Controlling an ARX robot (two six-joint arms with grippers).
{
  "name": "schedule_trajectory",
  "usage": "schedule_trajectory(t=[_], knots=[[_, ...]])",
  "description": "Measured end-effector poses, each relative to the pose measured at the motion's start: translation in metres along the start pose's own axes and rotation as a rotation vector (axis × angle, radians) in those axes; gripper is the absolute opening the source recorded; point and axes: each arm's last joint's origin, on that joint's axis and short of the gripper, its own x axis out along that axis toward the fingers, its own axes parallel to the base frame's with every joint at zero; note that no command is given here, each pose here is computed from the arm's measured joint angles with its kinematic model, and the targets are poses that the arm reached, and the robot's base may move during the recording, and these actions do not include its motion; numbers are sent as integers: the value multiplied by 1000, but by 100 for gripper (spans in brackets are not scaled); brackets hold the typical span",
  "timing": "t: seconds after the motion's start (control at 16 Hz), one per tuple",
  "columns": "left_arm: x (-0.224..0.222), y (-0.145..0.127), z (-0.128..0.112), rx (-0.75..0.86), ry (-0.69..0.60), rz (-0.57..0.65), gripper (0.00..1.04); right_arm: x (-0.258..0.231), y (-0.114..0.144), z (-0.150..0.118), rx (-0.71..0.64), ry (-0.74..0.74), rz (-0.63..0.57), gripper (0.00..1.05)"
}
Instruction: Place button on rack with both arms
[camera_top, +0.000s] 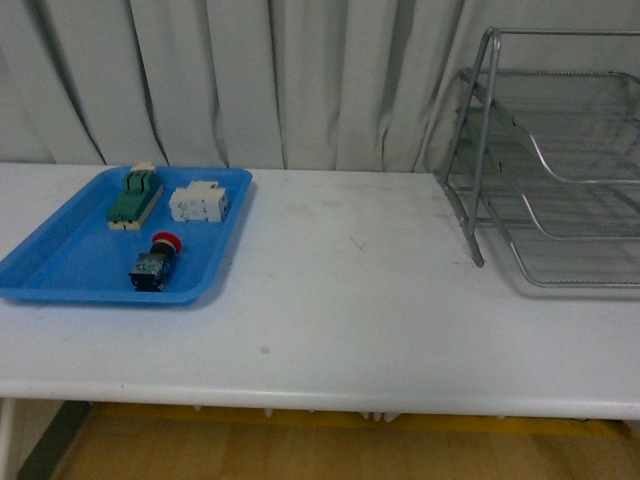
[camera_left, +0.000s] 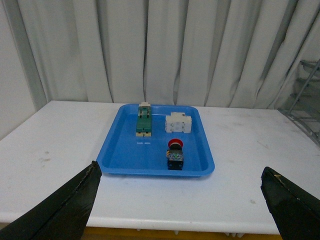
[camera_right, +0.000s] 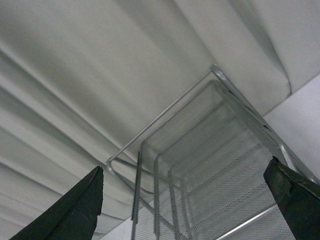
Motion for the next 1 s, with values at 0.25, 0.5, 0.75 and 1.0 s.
schedule_trajectory(t=[0.25,0.5,0.75,1.0], knots=[[0,0,0,0,0,0,98,28,-49,-18,266,49,-91,98],[0,0,0,0,0,0,98,24,-72,-46,470,54,-97,98],[0,0,0,0,0,0,98,20,-76,-70,561,79,-72,98],[0,0,0,0,0,0,98,21,-86,-108,640,128,-114,98]])
